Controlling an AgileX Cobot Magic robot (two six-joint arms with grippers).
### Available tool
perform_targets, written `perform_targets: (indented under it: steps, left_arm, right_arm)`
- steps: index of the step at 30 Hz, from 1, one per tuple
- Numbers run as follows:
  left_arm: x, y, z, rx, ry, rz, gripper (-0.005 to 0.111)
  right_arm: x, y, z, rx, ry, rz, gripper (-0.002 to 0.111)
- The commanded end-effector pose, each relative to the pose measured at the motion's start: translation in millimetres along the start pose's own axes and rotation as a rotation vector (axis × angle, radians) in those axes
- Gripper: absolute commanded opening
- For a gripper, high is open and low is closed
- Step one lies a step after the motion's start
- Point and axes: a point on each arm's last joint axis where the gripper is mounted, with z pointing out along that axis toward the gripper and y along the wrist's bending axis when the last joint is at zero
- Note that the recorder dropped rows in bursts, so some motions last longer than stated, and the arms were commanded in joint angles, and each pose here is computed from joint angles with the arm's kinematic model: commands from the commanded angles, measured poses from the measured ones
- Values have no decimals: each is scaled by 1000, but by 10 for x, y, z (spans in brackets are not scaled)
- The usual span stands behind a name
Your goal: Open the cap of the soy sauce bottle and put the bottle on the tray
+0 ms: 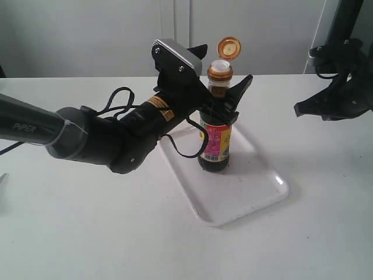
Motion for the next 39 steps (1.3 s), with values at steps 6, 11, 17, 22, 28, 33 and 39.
perform_targets:
  steps: [6,11,17,22,28,33,39]
  left_arm:
    - [-442,53,-3,-4,-111,23,105]
    - [-609,56,-19,17,-151,46,105]
    - [-882,22,-64,96,-190,126,101]
    - [-1036,73,-101,87,-105,147,74]
    - [-1223,153,-197,76,56,257,9]
    - [-1381,259,-354,29,248,190,0]
    - [-1376,614,-681,-75,584,52,0]
  right_arm:
    - [25,-39,22,3,9,8,0]
    - [32,-38,21,2,17,9,0]
    - [28,-37,21,2,13,10,0]
    - [27,-38,21,2,11,10,0]
    - [27,-38,21,3,11,9,0]
    - [24,-39,14,3,9,9,0]
    - [41,-47,-114,3,41,-25,0]
